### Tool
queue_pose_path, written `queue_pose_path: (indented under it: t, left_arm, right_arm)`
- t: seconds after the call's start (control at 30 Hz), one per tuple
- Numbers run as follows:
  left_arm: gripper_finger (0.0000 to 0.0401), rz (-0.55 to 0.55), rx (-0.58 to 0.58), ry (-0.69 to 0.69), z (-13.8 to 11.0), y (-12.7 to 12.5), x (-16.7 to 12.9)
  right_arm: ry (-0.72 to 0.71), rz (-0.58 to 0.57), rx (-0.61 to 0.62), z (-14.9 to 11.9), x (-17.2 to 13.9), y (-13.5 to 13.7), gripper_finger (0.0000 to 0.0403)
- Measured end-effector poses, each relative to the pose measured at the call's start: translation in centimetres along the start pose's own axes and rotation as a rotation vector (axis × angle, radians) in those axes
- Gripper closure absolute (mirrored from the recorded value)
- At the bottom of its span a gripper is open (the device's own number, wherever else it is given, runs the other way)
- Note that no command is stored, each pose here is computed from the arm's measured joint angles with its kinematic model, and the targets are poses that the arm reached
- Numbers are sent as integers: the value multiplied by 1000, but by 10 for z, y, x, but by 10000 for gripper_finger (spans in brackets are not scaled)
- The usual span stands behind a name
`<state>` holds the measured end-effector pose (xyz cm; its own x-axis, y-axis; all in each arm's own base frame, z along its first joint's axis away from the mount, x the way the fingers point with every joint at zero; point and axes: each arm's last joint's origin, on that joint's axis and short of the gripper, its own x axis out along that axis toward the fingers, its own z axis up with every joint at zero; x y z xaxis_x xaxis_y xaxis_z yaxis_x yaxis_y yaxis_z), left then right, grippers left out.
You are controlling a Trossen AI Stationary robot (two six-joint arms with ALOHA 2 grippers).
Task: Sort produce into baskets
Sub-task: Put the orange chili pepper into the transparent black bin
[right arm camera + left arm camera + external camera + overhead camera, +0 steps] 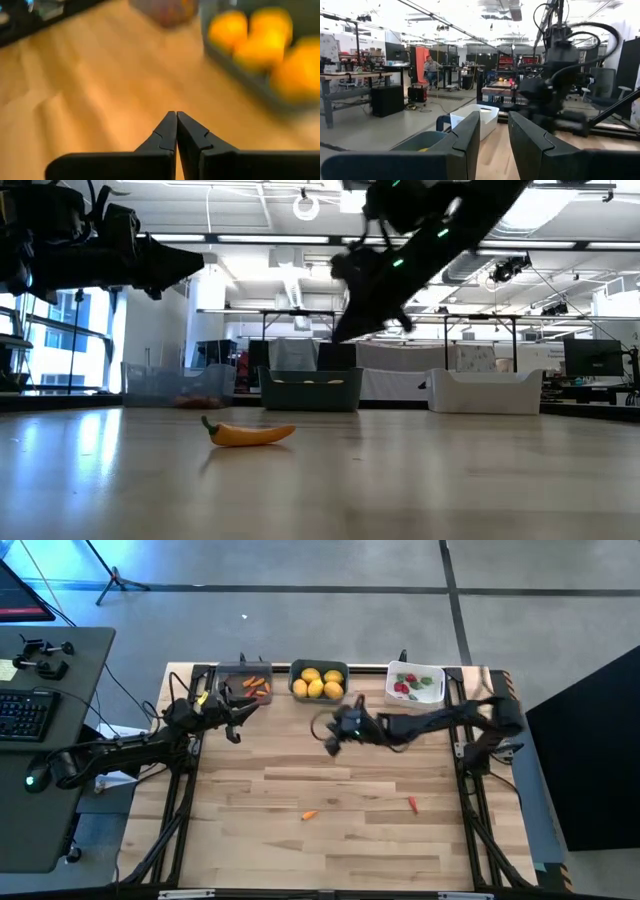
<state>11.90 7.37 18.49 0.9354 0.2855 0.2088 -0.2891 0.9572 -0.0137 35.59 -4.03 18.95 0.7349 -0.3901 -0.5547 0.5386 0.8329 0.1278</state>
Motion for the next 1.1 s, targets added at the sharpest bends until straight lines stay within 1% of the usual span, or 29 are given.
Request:
queue_pose_path:
  t: [0.13,0.3,0.37,0.47,0.53,0.6,0.73,0.83,0.9,0.97,1.1]
  left_arm:
    - [320,-2,0,2,0,0,0]
    - [350,2,0,53,-5,0,0]
    - [366,3,0,59,-6,0,0]
    - [390,3,-2,60,-6,0,0]
    - [398,5,-10,60,-6,0,0]
    - [397,6,-15,61,-6,0,0]
    - [399,9,-21,68,-7,1,0]
    - [400,9,-24,71,-7,1,0]
    - [400,11,-26,76,-8,1,0]
    - [401,12,-27,79,-8,1,0]
    - [401,16,-37,112,-11,1,-1]
  right_arm:
    - [195,-3,114,-20,-51,11,403]
    - [497,-38,271,-49,-108,23,403]
    - [595,-38,315,-59,-125,31,402]
    - [713,-103,389,-76,-141,38,397]
    - [796,-148,437,-86,-148,42,385]
    - [854,-186,456,-96,-152,46,365]
    - [914,-279,497,-109,-155,51,312]
    - [953,-370,498,-119,-153,51,283]
    - [977,-426,482,-124,-151,49,276]
    - [996,-458,471,-127,-149,48,274]
    - [1035,-461,471,-138,-144,43,277]
